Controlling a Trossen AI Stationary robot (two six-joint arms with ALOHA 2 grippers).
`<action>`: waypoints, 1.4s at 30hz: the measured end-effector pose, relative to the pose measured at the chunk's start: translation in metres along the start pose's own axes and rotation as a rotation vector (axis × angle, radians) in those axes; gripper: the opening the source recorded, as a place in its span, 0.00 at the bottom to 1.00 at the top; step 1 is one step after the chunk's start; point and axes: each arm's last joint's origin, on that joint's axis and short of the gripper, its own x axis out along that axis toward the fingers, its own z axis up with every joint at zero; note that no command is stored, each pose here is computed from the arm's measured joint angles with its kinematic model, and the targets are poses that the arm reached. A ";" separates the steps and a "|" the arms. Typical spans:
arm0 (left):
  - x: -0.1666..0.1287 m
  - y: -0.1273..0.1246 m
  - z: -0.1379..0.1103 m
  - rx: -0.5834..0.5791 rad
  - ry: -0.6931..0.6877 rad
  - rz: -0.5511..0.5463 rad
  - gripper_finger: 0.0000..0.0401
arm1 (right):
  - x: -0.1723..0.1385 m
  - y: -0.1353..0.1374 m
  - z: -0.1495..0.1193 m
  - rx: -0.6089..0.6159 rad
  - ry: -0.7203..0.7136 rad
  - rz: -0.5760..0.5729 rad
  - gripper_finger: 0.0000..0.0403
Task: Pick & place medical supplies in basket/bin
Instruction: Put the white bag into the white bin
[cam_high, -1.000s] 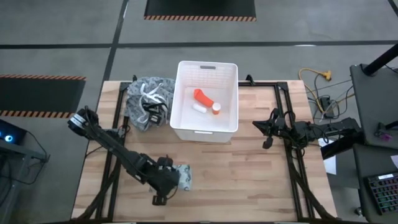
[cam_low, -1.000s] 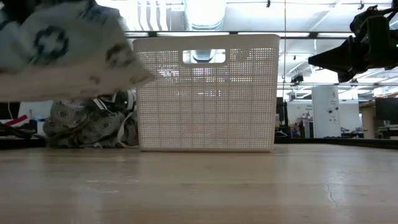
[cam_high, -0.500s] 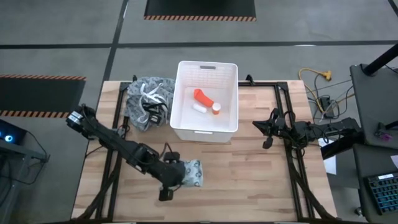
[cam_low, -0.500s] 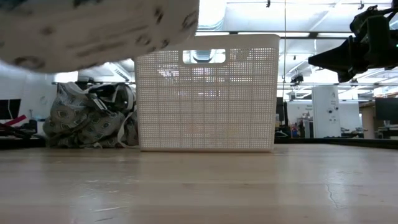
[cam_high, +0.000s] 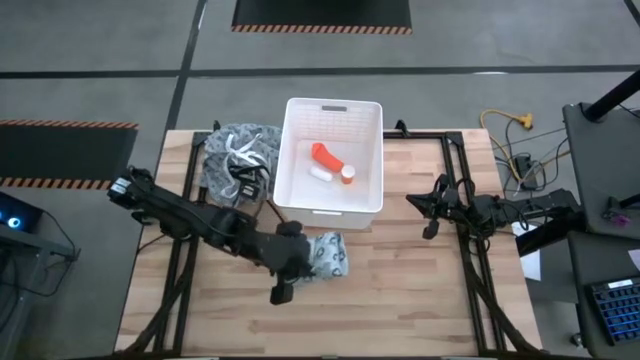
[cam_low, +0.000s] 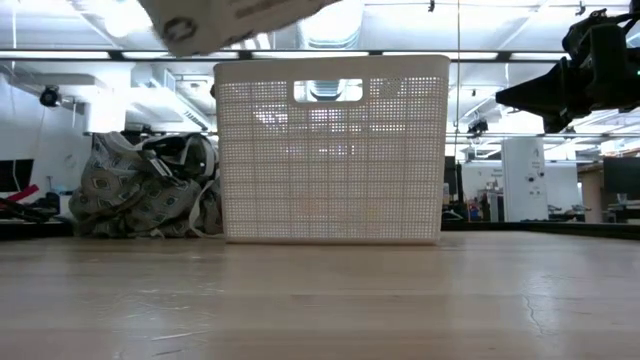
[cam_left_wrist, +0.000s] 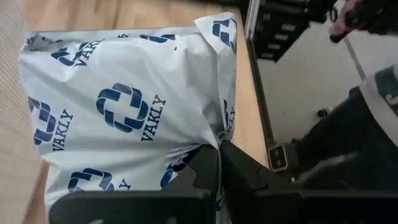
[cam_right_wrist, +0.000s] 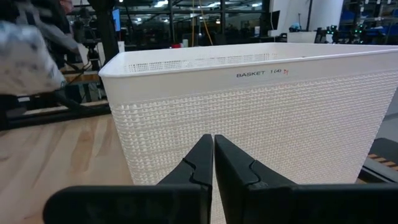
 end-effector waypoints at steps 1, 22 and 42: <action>-0.003 0.000 0.004 0.009 -0.014 0.006 0.00 | 0.000 0.000 0.000 0.000 0.000 0.000 0.02; -0.066 0.102 0.090 0.076 -0.296 0.340 0.00 | 0.000 0.000 0.000 0.055 0.000 0.002 0.02; -0.054 0.246 0.057 0.140 -0.206 0.539 0.00 | 0.000 0.000 0.000 0.087 0.000 0.000 0.02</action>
